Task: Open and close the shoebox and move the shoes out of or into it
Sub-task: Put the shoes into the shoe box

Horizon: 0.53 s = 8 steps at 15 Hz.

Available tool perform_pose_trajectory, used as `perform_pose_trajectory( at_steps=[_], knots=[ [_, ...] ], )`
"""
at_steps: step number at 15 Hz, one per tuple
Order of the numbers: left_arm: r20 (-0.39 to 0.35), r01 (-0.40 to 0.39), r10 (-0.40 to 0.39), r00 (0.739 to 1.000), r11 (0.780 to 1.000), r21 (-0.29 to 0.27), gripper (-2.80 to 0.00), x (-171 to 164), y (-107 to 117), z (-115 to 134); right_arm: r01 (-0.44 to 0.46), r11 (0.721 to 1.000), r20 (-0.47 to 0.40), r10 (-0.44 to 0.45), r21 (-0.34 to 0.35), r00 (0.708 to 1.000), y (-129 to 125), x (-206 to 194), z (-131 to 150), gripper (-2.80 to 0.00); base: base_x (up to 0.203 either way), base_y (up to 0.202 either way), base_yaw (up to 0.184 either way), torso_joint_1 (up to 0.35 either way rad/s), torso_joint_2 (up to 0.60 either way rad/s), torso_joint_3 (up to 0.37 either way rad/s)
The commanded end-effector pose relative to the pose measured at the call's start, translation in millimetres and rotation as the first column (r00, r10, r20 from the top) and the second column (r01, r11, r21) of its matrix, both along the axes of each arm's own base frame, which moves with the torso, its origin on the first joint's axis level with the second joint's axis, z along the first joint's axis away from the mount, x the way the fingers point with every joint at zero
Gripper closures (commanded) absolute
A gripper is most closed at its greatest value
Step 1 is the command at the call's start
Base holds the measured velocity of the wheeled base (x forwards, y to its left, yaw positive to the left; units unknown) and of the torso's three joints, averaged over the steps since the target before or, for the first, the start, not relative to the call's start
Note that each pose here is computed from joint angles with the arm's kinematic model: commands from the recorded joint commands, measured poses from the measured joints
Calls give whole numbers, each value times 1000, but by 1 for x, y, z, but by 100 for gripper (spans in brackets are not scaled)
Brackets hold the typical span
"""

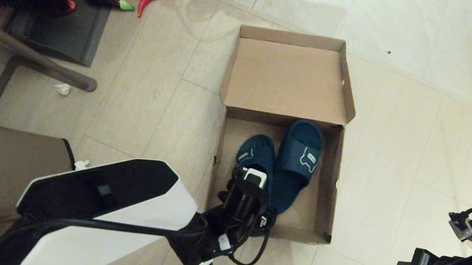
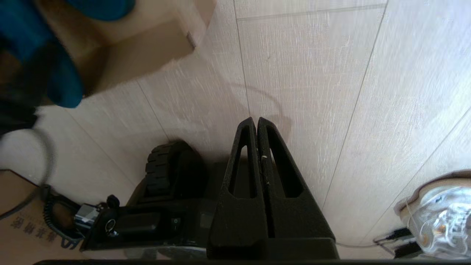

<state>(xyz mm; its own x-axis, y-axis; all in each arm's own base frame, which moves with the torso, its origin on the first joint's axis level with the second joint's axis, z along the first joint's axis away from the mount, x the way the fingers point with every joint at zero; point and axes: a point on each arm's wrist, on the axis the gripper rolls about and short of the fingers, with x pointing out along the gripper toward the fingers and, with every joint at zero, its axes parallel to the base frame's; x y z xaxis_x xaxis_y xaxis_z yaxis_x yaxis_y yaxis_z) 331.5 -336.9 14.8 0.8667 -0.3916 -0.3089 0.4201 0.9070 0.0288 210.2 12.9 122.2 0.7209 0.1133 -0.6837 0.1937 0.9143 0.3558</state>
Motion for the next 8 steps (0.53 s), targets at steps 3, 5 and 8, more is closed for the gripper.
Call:
perform_pose_trajectory(
  at_steps=[3, 5, 8],
  knots=[
    [16, 2, -4, 1000, 991, 136, -280, 24, 18, -47, 21, 1000, 2, -21, 23, 1000, -1, -6, 0, 0, 0, 0, 0, 0, 0, 0],
    [52, -23, 16, 999, 989, 144, -280, 34, 28, -32, 19, 1000, -9, -19, 25, 1000, -1, -7, -2, 0, 0, 0, 0, 0, 0, 0],
    [97, -64, 52, 994, 990, 123, -280, 47, 38, -13, 16, 1000, -26, -15, 27, 1000, -1, -7, -6, 0, 0, 0, 0, 0, 0, 0]
  ],
)
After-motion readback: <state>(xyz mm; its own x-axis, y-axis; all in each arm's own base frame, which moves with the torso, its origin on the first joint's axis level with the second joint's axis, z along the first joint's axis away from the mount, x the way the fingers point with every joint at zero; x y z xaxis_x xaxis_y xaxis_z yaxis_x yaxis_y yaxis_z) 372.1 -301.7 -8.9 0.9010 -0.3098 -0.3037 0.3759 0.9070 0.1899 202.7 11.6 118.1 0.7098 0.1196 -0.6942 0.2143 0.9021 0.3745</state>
